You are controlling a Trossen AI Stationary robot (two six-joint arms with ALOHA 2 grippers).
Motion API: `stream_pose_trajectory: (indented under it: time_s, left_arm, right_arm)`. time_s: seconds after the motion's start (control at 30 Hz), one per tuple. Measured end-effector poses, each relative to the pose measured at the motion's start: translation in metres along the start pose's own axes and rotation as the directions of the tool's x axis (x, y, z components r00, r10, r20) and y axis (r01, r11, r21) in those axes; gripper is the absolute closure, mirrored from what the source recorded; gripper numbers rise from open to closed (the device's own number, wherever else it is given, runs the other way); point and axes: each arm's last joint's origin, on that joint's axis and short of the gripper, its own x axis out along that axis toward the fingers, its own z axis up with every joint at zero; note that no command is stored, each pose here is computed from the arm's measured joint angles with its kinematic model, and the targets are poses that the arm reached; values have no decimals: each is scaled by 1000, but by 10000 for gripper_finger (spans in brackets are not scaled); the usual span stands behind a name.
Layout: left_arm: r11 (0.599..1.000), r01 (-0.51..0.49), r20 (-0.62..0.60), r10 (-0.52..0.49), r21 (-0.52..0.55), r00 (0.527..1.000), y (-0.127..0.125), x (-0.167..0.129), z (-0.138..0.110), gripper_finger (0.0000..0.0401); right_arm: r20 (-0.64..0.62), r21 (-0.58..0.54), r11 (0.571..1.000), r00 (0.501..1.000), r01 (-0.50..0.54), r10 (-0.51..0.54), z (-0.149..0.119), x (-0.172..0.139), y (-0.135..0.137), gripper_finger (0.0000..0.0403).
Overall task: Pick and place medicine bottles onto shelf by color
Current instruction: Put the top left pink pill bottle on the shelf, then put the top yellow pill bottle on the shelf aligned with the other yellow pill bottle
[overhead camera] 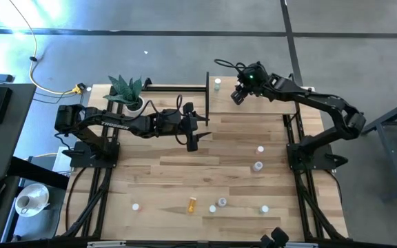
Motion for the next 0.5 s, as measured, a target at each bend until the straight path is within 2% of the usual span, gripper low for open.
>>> stream_pose_trajectory:
  time_s: [0.17,0.37,0.5]
  left_arm:
    - [1000,1,-3,-1,0,1000,0,0,0,165]
    - [1000,4,-16,-4,2,1000,0,0,-2,165]
    - [1000,-2,-27,2,3,1000,0,0,-3,165]
  right_arm:
    - [36,7,1000,999,2,-2,3,-10,-3,227]
    - [110,14,1000,994,3,-5,7,-40,-10,226]
    - [91,-3,999,995,-45,45,1,-61,-9,226]
